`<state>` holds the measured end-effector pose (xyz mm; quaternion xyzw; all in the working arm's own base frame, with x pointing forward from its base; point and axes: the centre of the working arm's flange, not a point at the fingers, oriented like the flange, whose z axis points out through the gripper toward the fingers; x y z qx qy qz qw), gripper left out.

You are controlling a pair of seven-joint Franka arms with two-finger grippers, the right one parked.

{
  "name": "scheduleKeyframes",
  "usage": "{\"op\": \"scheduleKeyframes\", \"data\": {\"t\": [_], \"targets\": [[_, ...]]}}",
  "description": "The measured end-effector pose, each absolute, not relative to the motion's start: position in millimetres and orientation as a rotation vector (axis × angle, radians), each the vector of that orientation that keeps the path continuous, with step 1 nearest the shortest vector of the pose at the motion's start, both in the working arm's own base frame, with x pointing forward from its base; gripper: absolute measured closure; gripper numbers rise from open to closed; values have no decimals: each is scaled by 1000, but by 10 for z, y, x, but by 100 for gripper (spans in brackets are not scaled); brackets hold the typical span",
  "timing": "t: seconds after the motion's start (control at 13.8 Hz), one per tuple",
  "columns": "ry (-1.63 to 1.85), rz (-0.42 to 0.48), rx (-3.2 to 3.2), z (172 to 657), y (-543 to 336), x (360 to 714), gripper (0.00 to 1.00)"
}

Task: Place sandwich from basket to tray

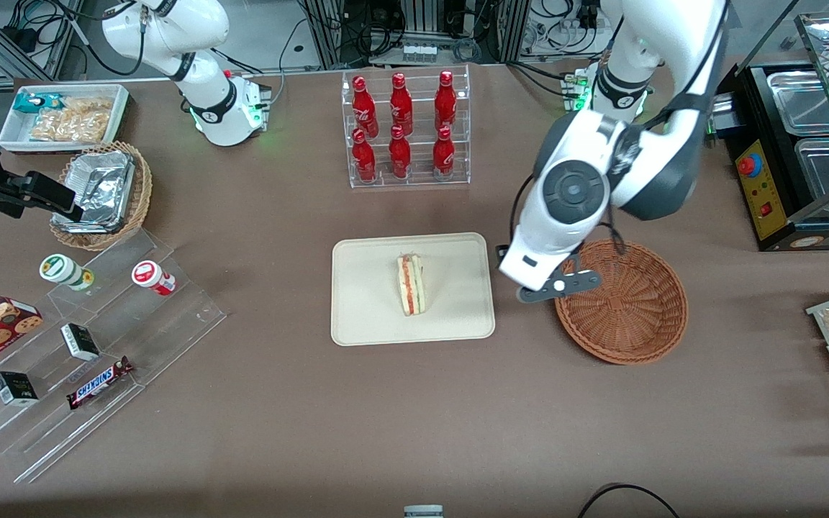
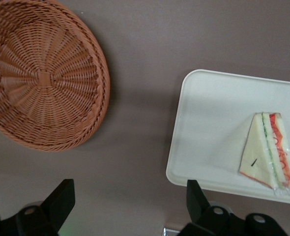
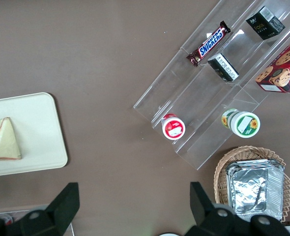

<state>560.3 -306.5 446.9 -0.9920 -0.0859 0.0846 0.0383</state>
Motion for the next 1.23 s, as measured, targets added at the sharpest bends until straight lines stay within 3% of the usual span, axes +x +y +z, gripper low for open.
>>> {"op": "scheduleKeyframes", "data": {"t": [0.8,1.23], "targets": [[-26,350,-3138,5743,-1121,5538,0],[-69,295,-3160,6031,-647,5470,0]]}}
